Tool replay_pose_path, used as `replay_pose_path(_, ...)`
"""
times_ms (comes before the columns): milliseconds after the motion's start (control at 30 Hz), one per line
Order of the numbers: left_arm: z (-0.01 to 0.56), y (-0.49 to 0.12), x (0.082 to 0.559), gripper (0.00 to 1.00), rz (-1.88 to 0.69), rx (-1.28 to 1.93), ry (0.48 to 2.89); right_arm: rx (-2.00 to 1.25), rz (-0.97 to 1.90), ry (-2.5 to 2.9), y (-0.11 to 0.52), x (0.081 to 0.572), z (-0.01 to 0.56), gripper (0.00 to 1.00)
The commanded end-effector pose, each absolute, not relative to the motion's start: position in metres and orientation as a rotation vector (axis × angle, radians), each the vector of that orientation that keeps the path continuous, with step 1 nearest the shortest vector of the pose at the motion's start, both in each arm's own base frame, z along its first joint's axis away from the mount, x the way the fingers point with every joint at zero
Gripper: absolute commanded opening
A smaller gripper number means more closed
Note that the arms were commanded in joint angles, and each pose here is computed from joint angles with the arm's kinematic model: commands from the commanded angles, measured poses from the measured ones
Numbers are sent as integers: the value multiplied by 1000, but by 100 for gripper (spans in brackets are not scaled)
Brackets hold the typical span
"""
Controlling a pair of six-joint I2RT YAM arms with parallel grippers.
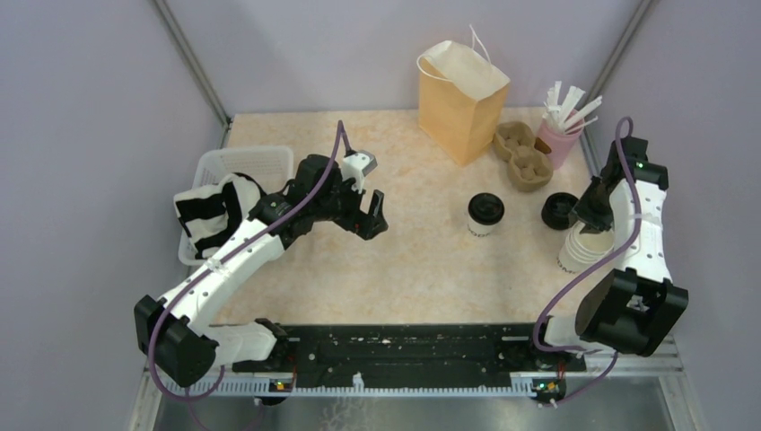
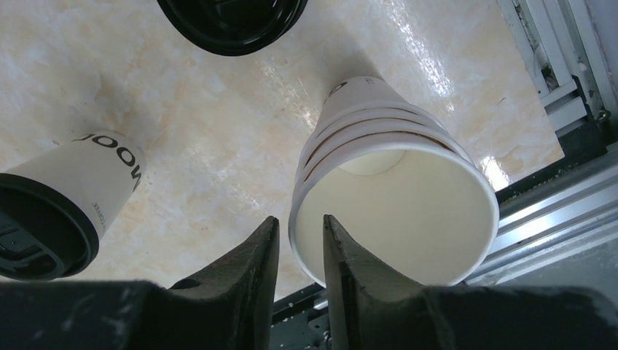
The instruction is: Pack the takeout coffee
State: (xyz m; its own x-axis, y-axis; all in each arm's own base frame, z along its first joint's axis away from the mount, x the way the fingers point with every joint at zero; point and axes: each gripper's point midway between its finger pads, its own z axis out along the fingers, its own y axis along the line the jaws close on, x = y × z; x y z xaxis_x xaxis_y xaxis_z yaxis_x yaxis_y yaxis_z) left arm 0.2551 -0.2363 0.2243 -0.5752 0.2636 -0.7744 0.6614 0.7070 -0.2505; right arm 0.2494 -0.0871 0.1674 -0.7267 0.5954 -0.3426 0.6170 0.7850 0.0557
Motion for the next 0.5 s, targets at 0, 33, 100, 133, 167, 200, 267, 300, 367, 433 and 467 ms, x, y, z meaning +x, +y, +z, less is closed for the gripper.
replay_pose_path(0,242,-240,261,98,-694,701,2103,903,-120,2602,-96,256,167,26)
replay_pose_path(33,242,-241,262,98,-698,701,2103,900,-121,2604,-96,256,166,24)
replay_pose_path(100,242,-242,263,98,-701,702,2103,901,-131,2606,-97,255,166,17)
replay_pose_path(133,241,-242,263,98,-703,703,2105,899,-140,2604,-97,254,168,14)
replay_pose_path(167,242,-242,263,98,-705,702,2106,897,-145,2603,-97,252,170,12)
replay_pose_path(200,242,-243,263,98,-708,702,2108,896,-146,2598,-97,251,173,10)
replay_pose_path(267,241,-244,263,98,-716,703,2110,899,-137,2587,-94,248,179,6)
replay_pose_path(300,241,-245,262,98,-721,703,2109,903,-135,2585,-93,246,180,4)
replay_pose_path(367,240,-246,262,98,-729,708,2108,894,-151,2576,-92,242,184,1)
replay_pose_path(433,239,-247,263,98,-729,707,2109,883,-198,2574,-93,238,188,0)
replay_pose_path(467,240,-247,263,98,-729,707,2105,875,-215,2575,-93,237,190,0)
